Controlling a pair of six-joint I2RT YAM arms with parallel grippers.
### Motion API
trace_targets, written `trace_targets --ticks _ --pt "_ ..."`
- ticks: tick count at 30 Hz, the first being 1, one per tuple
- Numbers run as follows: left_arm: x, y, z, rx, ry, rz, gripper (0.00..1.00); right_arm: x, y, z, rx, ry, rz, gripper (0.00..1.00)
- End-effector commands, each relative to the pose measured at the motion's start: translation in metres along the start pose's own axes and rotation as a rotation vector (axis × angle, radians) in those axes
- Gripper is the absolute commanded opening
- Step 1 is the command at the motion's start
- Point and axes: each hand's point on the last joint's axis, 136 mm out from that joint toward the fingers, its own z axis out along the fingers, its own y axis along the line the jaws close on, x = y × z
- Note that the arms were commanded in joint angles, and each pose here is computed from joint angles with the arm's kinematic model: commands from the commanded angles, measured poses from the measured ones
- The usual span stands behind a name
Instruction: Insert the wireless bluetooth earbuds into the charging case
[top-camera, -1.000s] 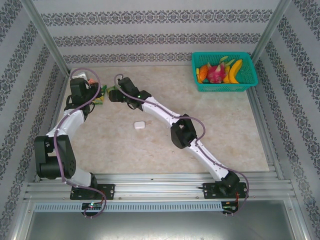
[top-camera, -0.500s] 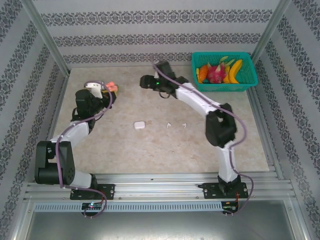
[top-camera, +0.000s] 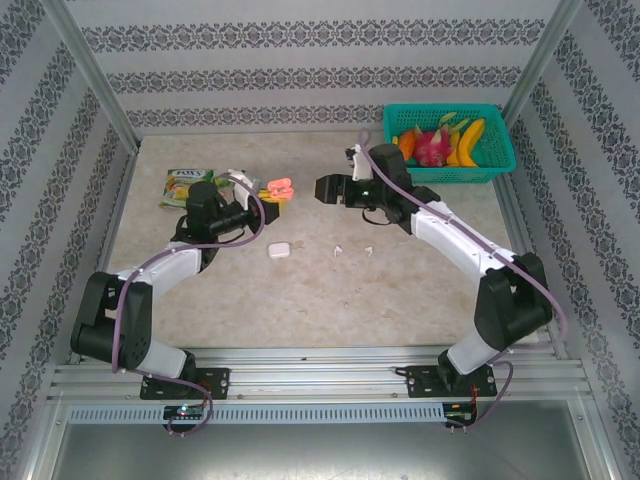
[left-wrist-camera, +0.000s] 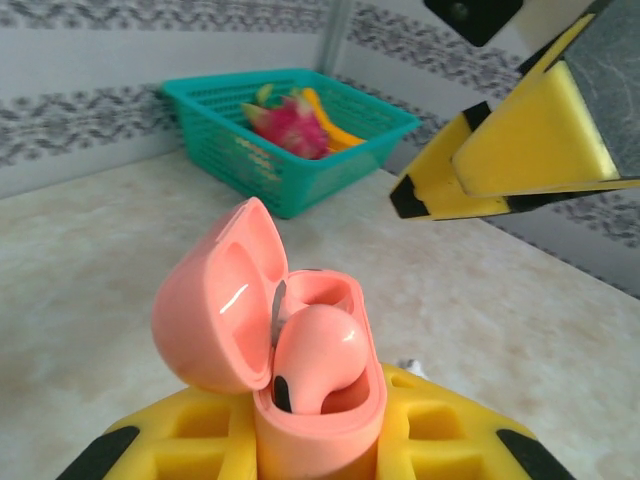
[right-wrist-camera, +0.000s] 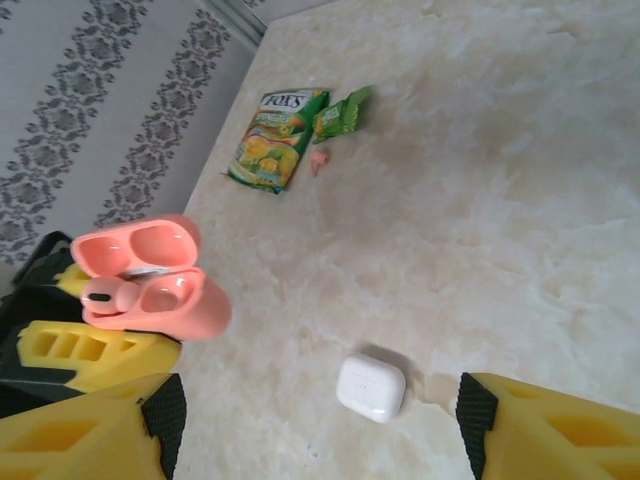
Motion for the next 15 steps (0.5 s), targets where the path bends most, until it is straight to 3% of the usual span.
trace_targets --ticks 1,8,15 --pt "-0.023 -0.032 0.010 0.167 -0.034 0.086 0.00 -0.008 0.020 -0.017 -0.137 -0.046 -0.086 0.72" --pt "-0.028 -0.067 0.024 0.330 0.021 0.113 0.00 -0.003 0.028 -0.021 -0.258 -0.049 -0.077 0.64" --pt "-0.023 -0.073 0.031 0.348 0.044 0.119 0.00 -0.004 0.033 -0.025 -0.281 -0.052 -0.076 0.57"
